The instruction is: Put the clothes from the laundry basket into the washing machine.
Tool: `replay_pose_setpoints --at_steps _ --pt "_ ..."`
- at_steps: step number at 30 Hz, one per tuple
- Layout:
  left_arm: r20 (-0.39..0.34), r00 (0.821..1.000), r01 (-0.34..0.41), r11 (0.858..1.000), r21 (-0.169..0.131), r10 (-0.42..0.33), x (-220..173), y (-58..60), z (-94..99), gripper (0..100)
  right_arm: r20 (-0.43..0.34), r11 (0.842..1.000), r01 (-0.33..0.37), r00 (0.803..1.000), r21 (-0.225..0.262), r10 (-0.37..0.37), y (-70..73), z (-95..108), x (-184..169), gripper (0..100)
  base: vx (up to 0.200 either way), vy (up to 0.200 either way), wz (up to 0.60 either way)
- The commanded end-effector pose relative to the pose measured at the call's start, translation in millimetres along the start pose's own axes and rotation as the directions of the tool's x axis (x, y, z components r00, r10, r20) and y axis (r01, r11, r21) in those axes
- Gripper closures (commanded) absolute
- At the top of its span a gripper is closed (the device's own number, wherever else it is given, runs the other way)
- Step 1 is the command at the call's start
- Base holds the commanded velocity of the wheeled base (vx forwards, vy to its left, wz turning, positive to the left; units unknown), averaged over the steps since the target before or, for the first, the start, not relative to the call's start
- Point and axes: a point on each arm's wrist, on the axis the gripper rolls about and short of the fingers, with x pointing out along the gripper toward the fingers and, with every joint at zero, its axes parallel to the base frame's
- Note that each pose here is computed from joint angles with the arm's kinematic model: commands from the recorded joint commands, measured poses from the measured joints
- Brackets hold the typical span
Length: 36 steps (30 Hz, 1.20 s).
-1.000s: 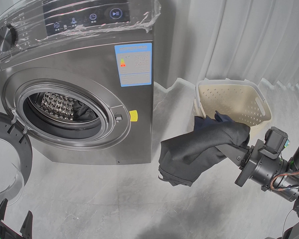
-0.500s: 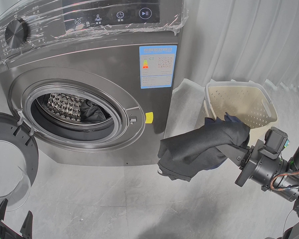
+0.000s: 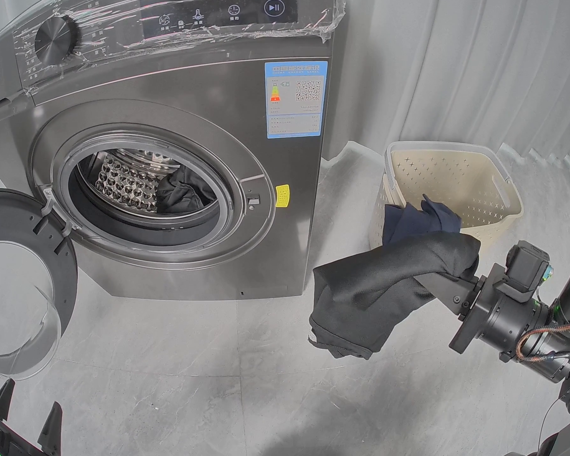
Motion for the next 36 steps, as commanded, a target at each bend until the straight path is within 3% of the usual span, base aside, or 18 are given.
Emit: replay_pose_setpoints --at_steps 1,14,24,36 --pt "0.001 1.000 0.000 1.000 0.000 0.000 0 0.2 -4.6 0 0.007 1.000 0.013 1.000 -0.009 -0.013 -2.5 1 -1 100 0.000 0.200 0.00" --pt "0.002 1.000 0.000 1.000 0.000 0.000 0 0.2 -4.4 0 0.017 0.999 0.036 0.999 -0.015 -0.036 -2.2 3 0 100 0.000 0.200 0.00" --pt "-0.001 1.000 0.003 1.000 0.011 -0.003 0 0.1 -4.5 0 -0.033 0.999 0.030 0.999 -0.013 -0.031 -1.7 -8 -2 100 0.000 0.200 0.00" --pt "-0.001 1.000 0.003 1.000 0.009 -0.003 0 0.1 -4.5 0 -0.064 0.999 0.045 0.997 0.000 -0.045 -6.1 -16 -7 100 0.000 0.000 0.00"
